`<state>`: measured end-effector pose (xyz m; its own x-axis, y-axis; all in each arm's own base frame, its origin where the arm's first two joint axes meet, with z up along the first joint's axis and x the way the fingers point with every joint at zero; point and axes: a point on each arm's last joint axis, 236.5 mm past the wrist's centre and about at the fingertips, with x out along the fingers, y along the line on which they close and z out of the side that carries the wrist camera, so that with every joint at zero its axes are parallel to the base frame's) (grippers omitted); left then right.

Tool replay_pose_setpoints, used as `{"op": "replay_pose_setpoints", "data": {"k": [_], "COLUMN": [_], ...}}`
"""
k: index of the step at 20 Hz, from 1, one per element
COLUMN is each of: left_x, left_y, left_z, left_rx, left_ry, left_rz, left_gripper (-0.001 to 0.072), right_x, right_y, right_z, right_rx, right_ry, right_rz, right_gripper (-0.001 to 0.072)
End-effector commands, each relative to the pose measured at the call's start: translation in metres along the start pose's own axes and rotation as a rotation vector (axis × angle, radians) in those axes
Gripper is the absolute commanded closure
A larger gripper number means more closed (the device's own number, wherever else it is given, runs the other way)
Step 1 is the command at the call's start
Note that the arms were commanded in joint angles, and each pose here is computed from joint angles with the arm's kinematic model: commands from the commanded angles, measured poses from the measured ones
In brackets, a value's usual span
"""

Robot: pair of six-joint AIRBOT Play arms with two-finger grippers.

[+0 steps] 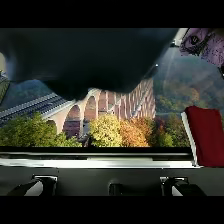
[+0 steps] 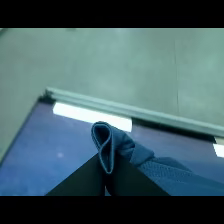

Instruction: Fold the clothes and pants, and hang the long-sleeved shirts on hangers.

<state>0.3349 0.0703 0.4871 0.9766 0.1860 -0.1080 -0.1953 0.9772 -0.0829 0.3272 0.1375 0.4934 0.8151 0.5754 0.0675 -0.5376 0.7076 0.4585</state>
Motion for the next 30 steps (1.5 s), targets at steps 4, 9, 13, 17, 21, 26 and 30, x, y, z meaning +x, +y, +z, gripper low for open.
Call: {"op": "replay_pose_setpoints", "data": {"k": [4, 9, 13, 17, 21, 26, 30], "left_x": [-0.154, -0.067, 0.088, 0.213, 0.261, 0.276, 0.269], "left_y": [0.01, 0.013, 0.01, 0.01, -0.003, -0.018, -0.017], "left_z": [0.054, 0.015, -0.098, -0.26, -0.393, -0.455, -0.446], "left_rx": [0.016, 0.017, 0.068, -0.002, -0.002, -0.016, -0.08], "left_ry": [-0.278, -0.091, 0.279, 0.645, 0.896, 0.989, 1.0], "left_rz": [0.078, 0.07, -0.003, -0.053, -0.077, -0.086, -0.051], "left_gripper": [0.0691, 0.0691, 0.0691, 0.0691, 0.0691, 0.0689, 0.0378], "right_x": [-0.092, -0.026, 0.058, 0.139, 0.179, 0.182, 0.18], "right_y": [0.051, -0.024, -0.14, -0.219, -0.285, -0.327, -0.323], "right_z": [0.047, -0.002, -0.122, -0.272, -0.395, -0.437, -0.428], "right_rx": [-0.154, 0.03, 0.245, 0.339, 0.394, 0.447, 0.428], "right_ry": [-0.134, 0.099, 0.492, 0.774, 0.897, 0.902, 0.908], "right_rz": [-0.123, -0.21, -0.322, -0.373, -0.477, -0.575, -0.55], "right_gripper": [0.068, 0.068, 0.068, 0.068, 0.0679, 0.067, 0.0363]}}
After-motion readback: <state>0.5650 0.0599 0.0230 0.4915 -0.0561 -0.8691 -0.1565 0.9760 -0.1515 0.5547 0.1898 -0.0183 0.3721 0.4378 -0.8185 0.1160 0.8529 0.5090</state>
